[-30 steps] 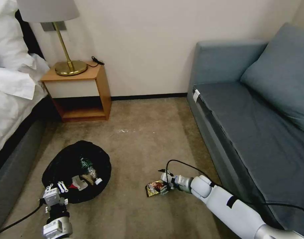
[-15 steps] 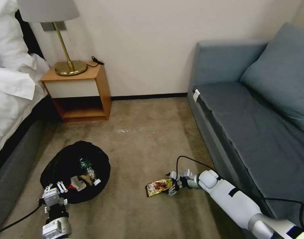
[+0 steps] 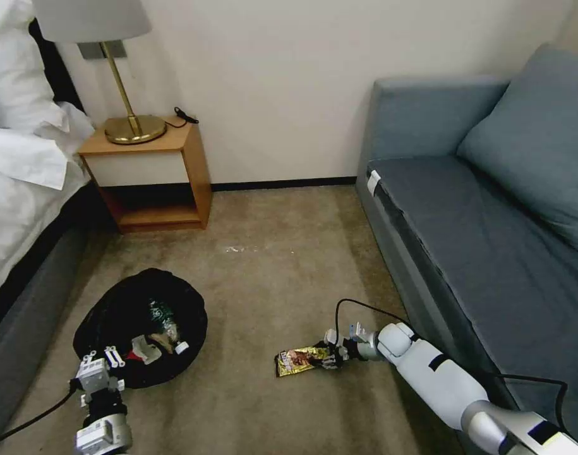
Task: Pick up the trash bin, then pick up the garbage on the floor and place it into the trash bin.
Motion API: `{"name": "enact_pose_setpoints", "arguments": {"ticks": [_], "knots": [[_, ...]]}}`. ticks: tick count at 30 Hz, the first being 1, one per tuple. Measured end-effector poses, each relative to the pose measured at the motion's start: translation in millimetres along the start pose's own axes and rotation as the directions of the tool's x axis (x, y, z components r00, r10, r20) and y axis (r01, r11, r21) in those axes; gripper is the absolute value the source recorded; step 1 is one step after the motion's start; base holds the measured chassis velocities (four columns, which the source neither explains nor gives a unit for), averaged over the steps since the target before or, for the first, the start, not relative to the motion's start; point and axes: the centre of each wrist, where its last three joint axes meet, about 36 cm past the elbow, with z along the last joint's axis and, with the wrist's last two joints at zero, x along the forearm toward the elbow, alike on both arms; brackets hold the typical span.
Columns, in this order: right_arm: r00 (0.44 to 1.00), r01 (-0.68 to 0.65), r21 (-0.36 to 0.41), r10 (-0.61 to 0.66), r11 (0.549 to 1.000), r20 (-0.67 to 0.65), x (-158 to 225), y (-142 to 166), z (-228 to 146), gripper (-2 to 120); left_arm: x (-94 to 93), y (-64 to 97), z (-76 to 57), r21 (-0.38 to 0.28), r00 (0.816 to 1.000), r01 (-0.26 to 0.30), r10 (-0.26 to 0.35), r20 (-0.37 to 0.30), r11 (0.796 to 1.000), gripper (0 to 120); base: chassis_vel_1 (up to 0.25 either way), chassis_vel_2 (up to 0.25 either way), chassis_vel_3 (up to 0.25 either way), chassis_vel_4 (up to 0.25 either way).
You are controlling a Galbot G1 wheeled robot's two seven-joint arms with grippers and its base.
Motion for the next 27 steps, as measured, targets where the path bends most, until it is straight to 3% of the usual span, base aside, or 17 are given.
{"name": "enact_pose_setpoints", "arguments": {"ticks": [9,21,27], "knots": [[1.000,0.005,0.000,-0.005,1.000,0.005,0.3,2.8,4.7,0,-0.1,1.0,0.0,0.001,1.000,0.002,-0.002,0.004,1.000,6,0.000,0.000,0.000,0.000],[1.000,0.001,-0.003,-0.001,1.000,0.030,0.5,5.3,7.8,0,3.2,1.2,-0.1,0.003,1.000,0.005,-0.005,0.004,1.000,6,0.000,0.000,0.000,0.000],[0.991,-0.028,-0.042,0.033,0.999,0.133,5.5,-0.9,-5.3,0,4.3,0.7,-3.1,0.003,1.000,0.005,-0.005,0.010,1.000,6,0.000,0.000,0.000,0.000]]}}
